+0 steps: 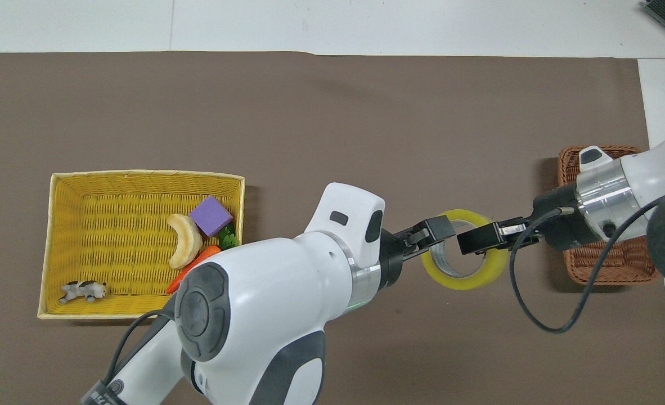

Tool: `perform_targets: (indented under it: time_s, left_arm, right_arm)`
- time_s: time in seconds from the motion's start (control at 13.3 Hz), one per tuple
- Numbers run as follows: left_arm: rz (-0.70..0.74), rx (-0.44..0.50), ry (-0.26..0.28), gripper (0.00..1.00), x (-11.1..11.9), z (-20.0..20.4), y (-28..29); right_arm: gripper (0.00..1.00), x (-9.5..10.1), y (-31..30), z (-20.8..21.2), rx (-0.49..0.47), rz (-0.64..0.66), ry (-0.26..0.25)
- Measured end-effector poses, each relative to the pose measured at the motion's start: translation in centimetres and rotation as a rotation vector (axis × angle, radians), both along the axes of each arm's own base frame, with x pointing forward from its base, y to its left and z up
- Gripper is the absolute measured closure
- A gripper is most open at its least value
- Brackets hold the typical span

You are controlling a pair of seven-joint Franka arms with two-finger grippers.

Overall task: Move tape to another basket
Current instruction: 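Lower the tape into the brown basket while the left gripper withdraws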

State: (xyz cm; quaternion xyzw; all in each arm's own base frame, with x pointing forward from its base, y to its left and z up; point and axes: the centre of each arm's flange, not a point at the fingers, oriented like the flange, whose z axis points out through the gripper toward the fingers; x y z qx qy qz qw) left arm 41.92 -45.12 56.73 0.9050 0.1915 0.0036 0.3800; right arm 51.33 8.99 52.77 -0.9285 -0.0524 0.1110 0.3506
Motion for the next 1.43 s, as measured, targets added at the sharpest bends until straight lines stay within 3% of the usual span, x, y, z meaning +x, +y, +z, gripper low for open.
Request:
perform_targets:
  time_s: [0.07, 0.3, 0.38, 0.6, 0.82, 1.05, 1.2, 1.43]
  left_arm:
    - [0.02, 0.009, 0.025, 0.0, 0.9, 0.1, 1.2]
    - [0.06, 0.088, 0.126, 0.0, 6.0, -0.5, 9.2]
    - [0.055, 0.11, 0.13, 0.0, 7.6, -0.7, 12.3]
    - [0.014, 0.177, 0.082, 0.0, 11.3, -1.5, 20.3]
    - [-0.015, 0.407, -0.004, 0.0, 13.4, -1.1, 25.8]
    - [-0.065, 0.611, -0.073, 0.0, 15.2, 0.1, 29.1]
    - [-0.184, 0.683, -0.132, 0.0, 16.2, 0.0, 32.2]
    - [-0.397, 0.73, -0.13, 0.0, 16.1, 0.2, 39.4]
  right_arm:
    - [1.0, 0.0, -0.3, 0.0, -0.004, 0.001, -0.004]
    - [1.0, 0.4, -3.9, -0.7, -0.091, 0.032, -0.061]
    - [1.0, 0.6, -6.3, -1.2, -0.12, 0.029, -0.076]
    - [1.0, 1.6, -14.8, -4.6, -0.13, 0.025, -0.112]
    - [1.0, 2.9, -21.2, -7.5, -0.208, 0.037, -0.141]
    - [1.0, 3.0, -25.6, -9.9, -0.208, 0.065, -0.171]
    - [1.0, 2.6, -29.2, -12.2, -0.217, 0.078, -0.187]
    - [1.0, 2.9, -31.2, -13.9, -0.254, 0.125, -0.225]
